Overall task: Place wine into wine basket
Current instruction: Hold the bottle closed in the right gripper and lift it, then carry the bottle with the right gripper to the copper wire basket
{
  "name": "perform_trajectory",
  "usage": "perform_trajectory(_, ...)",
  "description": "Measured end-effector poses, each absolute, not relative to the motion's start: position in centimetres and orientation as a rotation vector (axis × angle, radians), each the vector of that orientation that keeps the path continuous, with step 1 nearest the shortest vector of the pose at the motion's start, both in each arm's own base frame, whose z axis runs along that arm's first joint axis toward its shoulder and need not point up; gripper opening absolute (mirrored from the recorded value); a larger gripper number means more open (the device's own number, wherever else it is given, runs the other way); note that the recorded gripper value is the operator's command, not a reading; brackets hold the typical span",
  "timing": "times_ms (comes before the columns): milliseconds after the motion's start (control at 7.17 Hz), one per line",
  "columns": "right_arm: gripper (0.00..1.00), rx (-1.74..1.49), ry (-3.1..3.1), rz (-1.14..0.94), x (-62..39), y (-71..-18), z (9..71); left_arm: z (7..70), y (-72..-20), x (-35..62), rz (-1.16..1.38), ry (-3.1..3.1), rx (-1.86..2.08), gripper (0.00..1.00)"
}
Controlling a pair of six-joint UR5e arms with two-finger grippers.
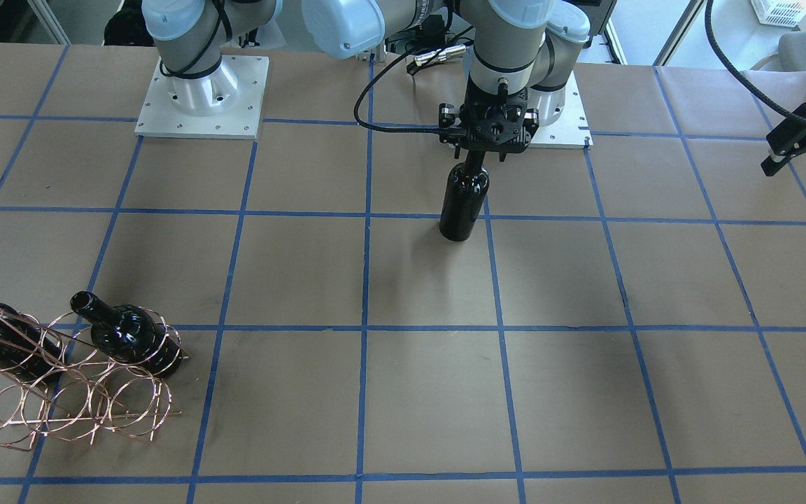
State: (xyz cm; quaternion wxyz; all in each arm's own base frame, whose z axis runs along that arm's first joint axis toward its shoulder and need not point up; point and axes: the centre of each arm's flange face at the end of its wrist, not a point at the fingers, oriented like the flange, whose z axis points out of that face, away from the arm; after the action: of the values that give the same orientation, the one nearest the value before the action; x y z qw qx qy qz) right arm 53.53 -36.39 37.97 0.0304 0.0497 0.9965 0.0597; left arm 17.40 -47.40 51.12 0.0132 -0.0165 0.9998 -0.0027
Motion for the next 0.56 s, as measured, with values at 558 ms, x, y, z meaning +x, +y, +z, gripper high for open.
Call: perform_trajectory(558, 0.0, 0.135, 3.071, 0.183, 53.49, -36.43, 38.01, 51.13, -47.42, 17.39, -0.011, 3.115, -0.051, 1.0)
